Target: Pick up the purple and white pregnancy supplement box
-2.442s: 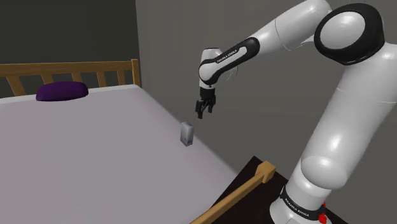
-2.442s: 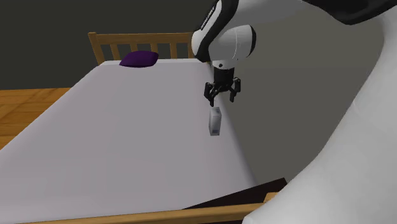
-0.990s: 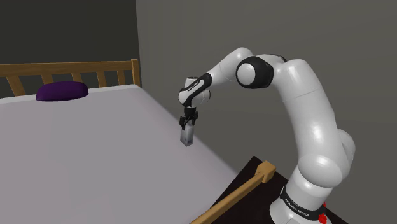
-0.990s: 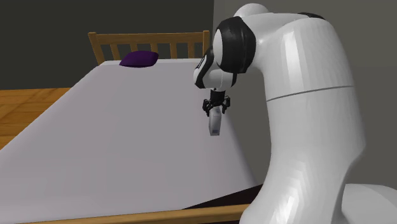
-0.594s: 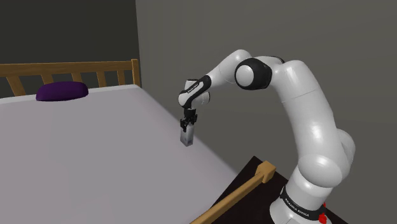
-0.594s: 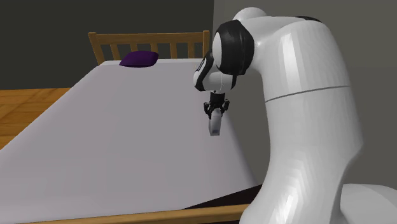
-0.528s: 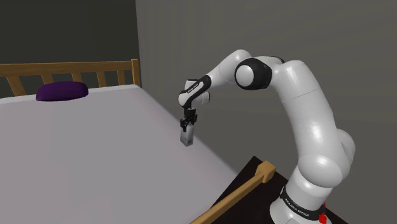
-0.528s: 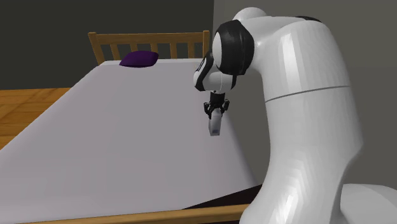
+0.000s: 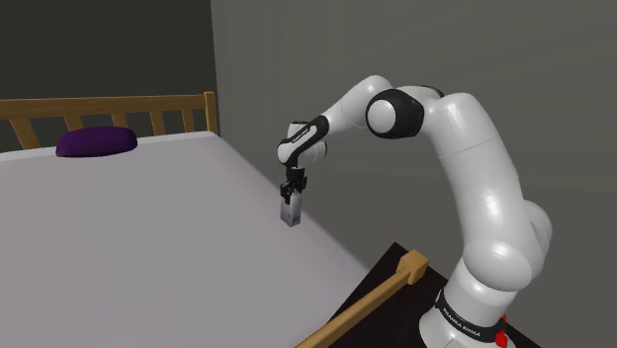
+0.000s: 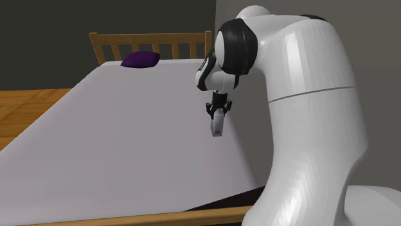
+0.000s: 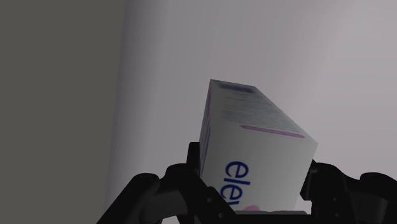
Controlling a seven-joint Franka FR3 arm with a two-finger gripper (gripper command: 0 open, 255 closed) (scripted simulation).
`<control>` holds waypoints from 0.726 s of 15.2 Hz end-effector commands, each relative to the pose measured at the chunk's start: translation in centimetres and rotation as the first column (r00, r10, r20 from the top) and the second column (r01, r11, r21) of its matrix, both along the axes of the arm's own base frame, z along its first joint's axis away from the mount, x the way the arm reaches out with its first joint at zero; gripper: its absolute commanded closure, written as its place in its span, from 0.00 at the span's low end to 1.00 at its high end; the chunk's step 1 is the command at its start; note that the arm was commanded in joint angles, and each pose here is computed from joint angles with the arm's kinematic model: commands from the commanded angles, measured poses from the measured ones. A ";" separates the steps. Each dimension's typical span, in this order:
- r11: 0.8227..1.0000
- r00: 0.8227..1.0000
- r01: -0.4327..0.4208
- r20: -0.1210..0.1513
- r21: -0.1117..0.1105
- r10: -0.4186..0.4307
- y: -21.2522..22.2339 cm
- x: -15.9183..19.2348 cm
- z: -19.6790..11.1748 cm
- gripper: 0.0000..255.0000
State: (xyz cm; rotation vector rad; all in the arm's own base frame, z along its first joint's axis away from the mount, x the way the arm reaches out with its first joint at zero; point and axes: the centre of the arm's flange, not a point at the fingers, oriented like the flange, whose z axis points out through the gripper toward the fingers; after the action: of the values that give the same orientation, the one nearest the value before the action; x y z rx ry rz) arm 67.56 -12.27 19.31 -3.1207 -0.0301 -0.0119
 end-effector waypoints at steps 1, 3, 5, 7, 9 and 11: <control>1.000 1.000 0.000 0.000 0.000 0.000 0.0 0.1 1.0 1.00; 1.000 1.000 0.000 0.000 0.000 0.000 0.0 0.1 2.0 1.00; 1.000 1.000 0.000 0.000 0.000 0.000 0.0 0.1 3.1 1.00; 1.000 1.000 0.000 0.000 0.000 0.000 0.0 0.1 4.1 1.00; 1.000 1.000 0.000 0.000 0.000 0.000 0.0 0.1 5.2 1.00; 1.000 1.000 0.000 0.000 0.000 0.000 0.0 0.1 6.3 1.00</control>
State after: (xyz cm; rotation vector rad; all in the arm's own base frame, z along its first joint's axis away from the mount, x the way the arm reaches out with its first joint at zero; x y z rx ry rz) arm 67.56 -12.20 24.94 -3.1207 -0.0303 -0.0117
